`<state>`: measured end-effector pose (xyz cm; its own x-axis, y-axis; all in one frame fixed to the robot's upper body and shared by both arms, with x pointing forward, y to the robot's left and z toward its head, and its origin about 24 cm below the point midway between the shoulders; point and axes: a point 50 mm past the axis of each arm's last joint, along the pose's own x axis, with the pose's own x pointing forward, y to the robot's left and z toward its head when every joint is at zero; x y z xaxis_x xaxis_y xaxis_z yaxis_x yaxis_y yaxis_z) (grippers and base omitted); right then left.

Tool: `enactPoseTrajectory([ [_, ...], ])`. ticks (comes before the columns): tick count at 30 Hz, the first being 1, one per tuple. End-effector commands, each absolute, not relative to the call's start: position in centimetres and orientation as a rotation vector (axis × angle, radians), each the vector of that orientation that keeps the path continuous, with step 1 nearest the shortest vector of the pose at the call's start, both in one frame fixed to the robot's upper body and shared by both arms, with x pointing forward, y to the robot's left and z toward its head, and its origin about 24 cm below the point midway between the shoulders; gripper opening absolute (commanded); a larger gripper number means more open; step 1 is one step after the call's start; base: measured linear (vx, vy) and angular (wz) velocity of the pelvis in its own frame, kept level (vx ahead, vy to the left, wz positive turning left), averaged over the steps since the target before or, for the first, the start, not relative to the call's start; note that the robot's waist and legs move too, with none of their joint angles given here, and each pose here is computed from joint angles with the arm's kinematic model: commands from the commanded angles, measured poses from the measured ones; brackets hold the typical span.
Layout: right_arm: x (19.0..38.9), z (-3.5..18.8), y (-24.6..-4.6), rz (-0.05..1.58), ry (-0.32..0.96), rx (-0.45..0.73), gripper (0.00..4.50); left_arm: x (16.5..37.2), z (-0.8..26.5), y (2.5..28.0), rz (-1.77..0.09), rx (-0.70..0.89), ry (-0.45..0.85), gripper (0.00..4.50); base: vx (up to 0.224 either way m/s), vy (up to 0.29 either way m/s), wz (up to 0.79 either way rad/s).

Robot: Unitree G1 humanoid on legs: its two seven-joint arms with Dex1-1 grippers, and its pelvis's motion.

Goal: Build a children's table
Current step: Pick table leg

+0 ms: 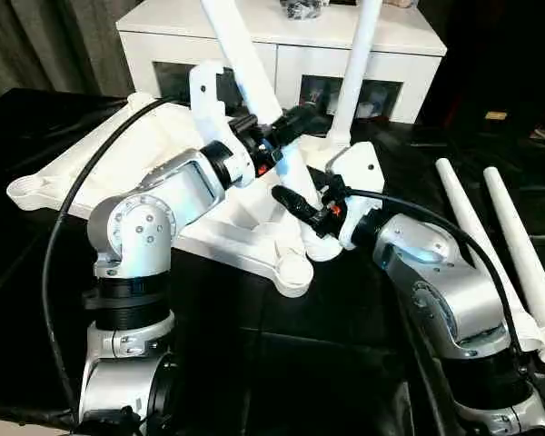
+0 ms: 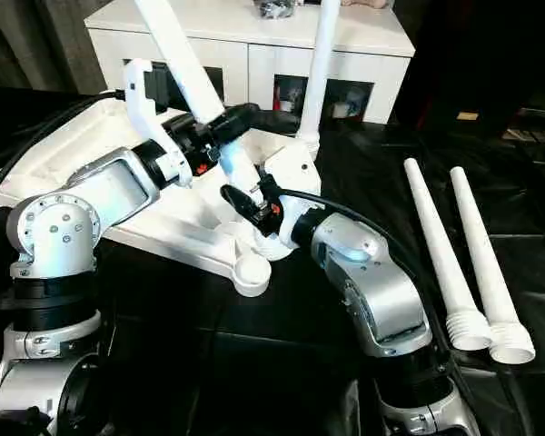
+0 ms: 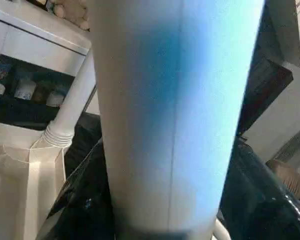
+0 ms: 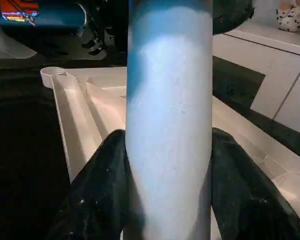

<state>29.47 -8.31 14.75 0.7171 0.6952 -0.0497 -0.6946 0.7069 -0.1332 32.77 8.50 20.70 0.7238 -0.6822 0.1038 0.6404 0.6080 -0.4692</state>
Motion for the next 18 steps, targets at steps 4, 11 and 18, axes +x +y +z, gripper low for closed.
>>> enactPoseTrajectory([
  [4, 30.3, 14.9, -8.7, 0.709, 0.0, -0.169, 1.82, 32.5, 21.5, 8.2, -0.794, -0.516, 0.056, 2.11, 0.0, 0.0, 0.0],
  [11, 30.4, 16.6, -9.7, 0.766, -0.007, 0.094, 2.85, 32.5, 21.7, 9.0, -0.827, -0.455, 0.044, 1.81, 0.0, 0.0, 0.0],
  [18, 29.0, 17.2, -11.9, 1.016, 0.105, 0.132, 3.4, 31.5, 22.2, 8.9, -0.971, -0.38, 0.059, 1.8, 0.0, 0.0, 0.0],
])
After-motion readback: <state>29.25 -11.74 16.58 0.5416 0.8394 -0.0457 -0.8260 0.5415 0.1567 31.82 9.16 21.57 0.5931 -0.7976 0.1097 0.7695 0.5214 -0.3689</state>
